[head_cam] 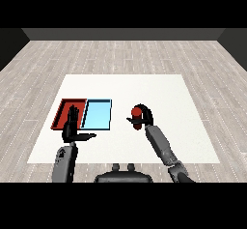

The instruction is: Pick the red can and put it in the red box

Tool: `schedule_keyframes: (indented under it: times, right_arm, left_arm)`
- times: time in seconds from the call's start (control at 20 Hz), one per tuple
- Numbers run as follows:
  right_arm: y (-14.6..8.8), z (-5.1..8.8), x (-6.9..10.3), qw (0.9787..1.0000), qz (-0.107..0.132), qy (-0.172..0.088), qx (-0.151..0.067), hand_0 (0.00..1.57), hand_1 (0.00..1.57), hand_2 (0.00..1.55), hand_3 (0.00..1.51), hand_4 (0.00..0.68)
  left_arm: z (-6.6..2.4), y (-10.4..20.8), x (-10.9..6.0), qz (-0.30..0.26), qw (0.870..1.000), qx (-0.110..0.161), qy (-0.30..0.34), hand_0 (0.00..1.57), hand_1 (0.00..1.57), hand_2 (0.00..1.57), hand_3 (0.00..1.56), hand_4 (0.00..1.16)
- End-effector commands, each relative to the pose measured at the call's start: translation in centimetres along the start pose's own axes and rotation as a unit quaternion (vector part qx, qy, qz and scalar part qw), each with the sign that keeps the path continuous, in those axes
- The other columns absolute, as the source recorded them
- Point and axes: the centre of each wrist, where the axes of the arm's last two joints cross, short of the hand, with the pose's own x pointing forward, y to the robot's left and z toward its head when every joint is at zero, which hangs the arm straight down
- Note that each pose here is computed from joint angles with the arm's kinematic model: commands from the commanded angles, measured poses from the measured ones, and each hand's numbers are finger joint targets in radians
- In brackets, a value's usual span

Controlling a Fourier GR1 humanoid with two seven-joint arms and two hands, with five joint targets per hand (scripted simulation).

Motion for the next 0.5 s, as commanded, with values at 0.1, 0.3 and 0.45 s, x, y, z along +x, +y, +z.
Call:
schedule_keyframes:
  times: [0.1,0.3,0.45]
  right_arm:
    - [0.8,1.7,1.5,0.9992,-0.006,-0.041,-0.003,1.44,1.44,1.45,1.41,0.658]
    - [2.1,1.4,3.8,0.9979,-0.013,-0.064,0.003,1.45,1.45,1.44,1.41,0.649]
    - [0.0,-0.2,4.5,0.9969,-0.017,-0.077,0.000,1.44,1.44,1.45,1.41,0.649]
  left_arm:
    - [0.56,-2.3,-0.8,0.002,1.000,-0.011,0.015,0.00,0.00,0.00,0.00,0.00]
    - [0.69,-4.8,-1.0,-0.015,0.999,-0.047,0.010,0.00,0.00,0.00,0.00,0.00]
    - [-0.75,-5.8,-1.3,0.004,0.998,-0.057,0.028,0.00,0.00,0.00,0.00,0.00]
